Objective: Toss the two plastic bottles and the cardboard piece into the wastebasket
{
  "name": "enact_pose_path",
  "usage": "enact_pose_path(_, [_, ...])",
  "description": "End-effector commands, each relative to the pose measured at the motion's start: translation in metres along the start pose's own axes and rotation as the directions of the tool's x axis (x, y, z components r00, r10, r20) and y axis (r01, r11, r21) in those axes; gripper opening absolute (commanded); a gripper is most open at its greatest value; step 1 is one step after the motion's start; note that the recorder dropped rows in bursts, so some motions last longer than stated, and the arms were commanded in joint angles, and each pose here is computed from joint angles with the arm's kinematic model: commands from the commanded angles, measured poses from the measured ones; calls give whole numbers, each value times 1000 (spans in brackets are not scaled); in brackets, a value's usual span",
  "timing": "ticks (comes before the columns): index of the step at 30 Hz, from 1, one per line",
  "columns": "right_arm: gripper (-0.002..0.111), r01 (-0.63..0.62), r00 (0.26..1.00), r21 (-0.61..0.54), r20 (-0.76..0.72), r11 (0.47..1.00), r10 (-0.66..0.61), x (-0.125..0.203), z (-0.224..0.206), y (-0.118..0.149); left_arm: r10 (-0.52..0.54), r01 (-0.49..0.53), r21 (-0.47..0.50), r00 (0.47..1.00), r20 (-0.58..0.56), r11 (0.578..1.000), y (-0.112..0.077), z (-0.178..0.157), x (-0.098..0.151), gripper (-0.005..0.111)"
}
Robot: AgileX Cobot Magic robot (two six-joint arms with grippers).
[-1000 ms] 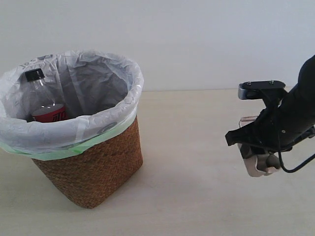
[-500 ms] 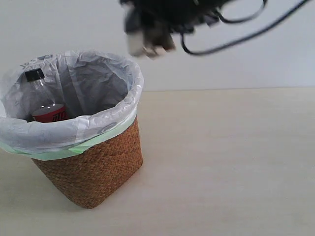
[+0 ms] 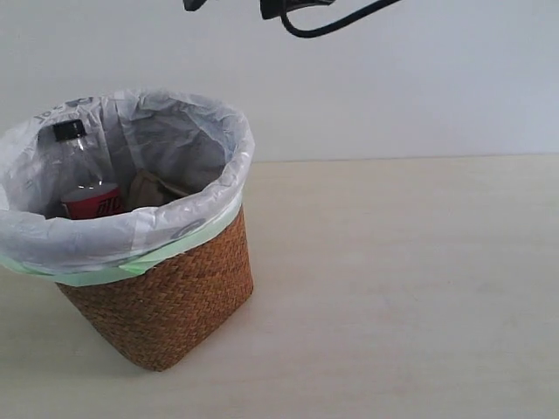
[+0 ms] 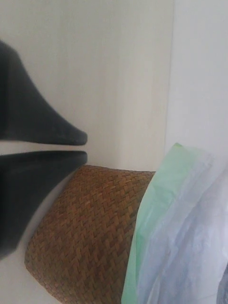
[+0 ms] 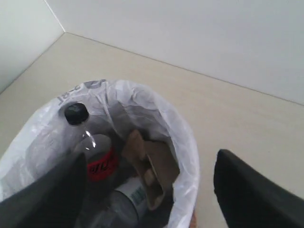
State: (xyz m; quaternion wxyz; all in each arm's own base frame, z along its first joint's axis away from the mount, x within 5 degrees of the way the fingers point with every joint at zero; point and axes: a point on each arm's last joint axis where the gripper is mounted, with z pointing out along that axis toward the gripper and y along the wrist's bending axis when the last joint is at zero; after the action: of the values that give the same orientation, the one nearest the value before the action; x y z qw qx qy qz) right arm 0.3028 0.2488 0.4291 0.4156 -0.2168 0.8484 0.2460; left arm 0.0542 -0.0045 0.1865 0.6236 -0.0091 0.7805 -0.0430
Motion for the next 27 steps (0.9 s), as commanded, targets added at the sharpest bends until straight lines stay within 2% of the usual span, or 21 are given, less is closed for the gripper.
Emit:
enact_pose_path(1, [67, 43, 998, 146, -46, 988, -37, 2, -11, -14, -6, 6, -2, 1000, 0, 1000, 0, 0, 1, 4])
enact_pose_path(4, [59, 93, 992, 278, -109, 956, -65, 6, -14, -27, -6, 6, -2, 1000, 0, 1000, 0, 0, 1, 4])
enact_pose_path(6, [41, 119, 985, 343, -159, 932, -68, 10, -16, -33, -6, 6, -2, 1000, 0, 1000, 0, 0, 1, 4])
enact_pose_path(8, [16, 150, 973, 383, -221, 911, -67, 17, -15, -39, -6, 6, -2, 1000, 0, 1000, 0, 0, 1, 4])
enact_pose_path(10, [0, 173, 960, 398, -274, 901, -63, 28, -10, -43, -6, 6, -2, 1000, 0, 1000, 0, 0, 1, 4])
enact_pose_path(15, [12, 180, 951, 374, -302, 910, -64, 67, 16, -51, -6, 6, -2, 1000, 0, 1000, 0, 0, 1, 4])
enact_pose_path(18, [12, 117, 967, 346, -252, 931, -28, 102, 29, -57, -6, 6, -2, 1000, 0, 1000, 0, 0, 1, 4])
enact_pose_path(23, [12, 31, 998, 197, -51, 980, -22, 156, 30, -56, -6, 6, -2, 1000, 0, 1000, 0, 0, 1, 4])
enact_pose_path(27, [12, 10, 998, 95, 60, 995, -16, 190, 12, -55, -6, 6, -2, 1000, 0, 1000, 0, 0, 1, 4])
